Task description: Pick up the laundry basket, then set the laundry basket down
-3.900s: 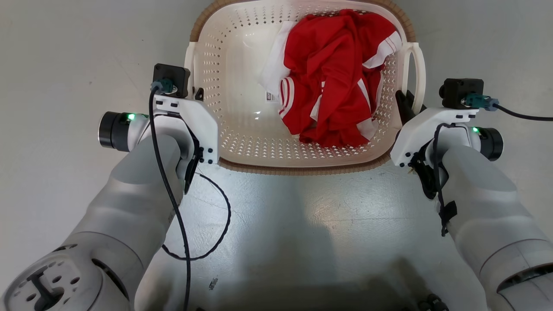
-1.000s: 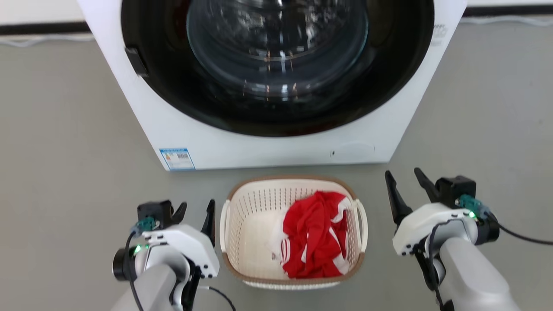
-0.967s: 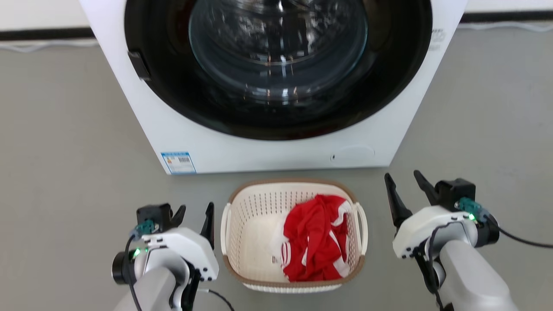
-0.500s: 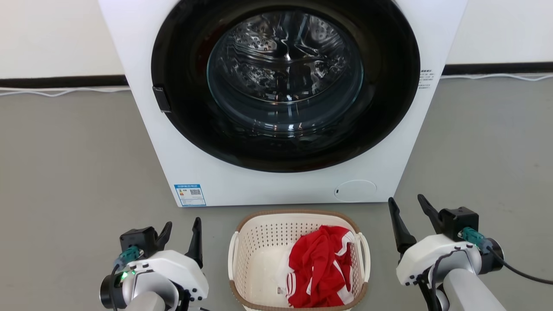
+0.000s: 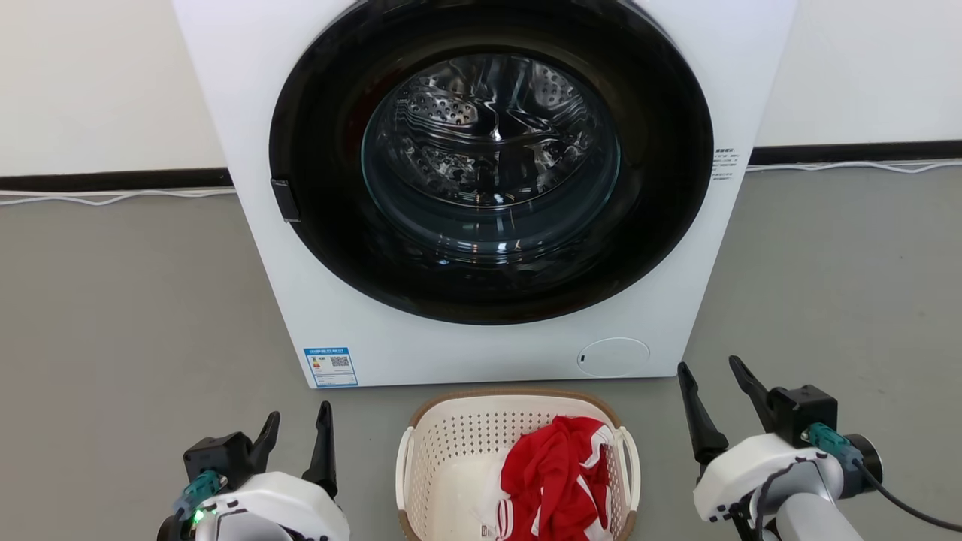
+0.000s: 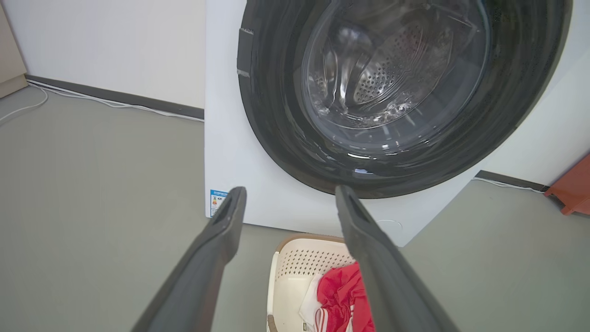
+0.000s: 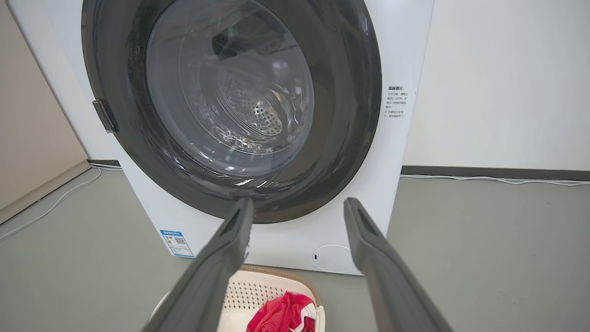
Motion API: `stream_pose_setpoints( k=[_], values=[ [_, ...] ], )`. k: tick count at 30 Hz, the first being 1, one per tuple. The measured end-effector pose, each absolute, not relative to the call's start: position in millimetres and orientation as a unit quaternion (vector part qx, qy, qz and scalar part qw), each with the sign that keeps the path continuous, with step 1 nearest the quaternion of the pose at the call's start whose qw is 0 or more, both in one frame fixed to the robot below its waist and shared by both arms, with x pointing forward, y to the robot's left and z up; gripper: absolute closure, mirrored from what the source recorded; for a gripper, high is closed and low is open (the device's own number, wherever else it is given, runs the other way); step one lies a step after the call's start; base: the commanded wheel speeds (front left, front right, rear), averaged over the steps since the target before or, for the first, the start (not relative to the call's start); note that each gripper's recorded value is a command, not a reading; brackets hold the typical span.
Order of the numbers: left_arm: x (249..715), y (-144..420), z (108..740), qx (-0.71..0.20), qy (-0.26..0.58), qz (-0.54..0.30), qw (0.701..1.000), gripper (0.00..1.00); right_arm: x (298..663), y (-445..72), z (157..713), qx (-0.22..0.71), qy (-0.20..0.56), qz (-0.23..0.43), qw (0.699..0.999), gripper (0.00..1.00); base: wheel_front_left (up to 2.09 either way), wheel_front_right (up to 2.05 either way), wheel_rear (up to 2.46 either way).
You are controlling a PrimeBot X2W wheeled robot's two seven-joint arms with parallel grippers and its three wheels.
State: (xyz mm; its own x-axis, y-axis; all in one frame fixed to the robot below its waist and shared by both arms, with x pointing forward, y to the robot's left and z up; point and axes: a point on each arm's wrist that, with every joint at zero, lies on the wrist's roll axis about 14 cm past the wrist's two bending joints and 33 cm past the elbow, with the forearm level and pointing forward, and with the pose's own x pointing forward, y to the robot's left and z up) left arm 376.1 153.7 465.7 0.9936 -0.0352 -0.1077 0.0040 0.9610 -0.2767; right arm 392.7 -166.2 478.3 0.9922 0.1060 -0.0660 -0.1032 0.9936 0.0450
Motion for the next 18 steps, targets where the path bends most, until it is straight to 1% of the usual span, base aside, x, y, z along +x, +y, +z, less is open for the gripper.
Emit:
stream_pose_setpoints(
  k=[6, 15, 16, 18],
  values=[
    [370.0, 159.2, 473.5, -0.134, 0.039, -0.002, 0.990, 0.00, 385.4, -172.6, 480.8, 0.024, 0.026, 0.042, 0.998, 0.00, 0.00, 0.00, 0.00],
    [359.1, 168.6, 470.2, -0.127, 0.039, 0.019, 0.991, 0.00, 374.6, -174.6, 475.1, 0.027, 0.030, 0.038, 0.998, 0.00, 0.00, 0.00, 0.00],
    [358.6, 169.0, 469.1, -0.127, 0.041, 0.020, 0.991, 1.00, 373.2, -174.5, 472.3, 0.027, 0.034, 0.038, 0.998, 1.00, 0.00, 0.00, 0.00],
    [352.9, 167.8, 457.2, -0.128, 0.060, 0.023, 0.990, 1.00, 366.1, -173.7, 459.4, 0.029, 0.053, 0.038, 0.997, 1.00, 0.00, 0.00, 0.00]
  ],
)
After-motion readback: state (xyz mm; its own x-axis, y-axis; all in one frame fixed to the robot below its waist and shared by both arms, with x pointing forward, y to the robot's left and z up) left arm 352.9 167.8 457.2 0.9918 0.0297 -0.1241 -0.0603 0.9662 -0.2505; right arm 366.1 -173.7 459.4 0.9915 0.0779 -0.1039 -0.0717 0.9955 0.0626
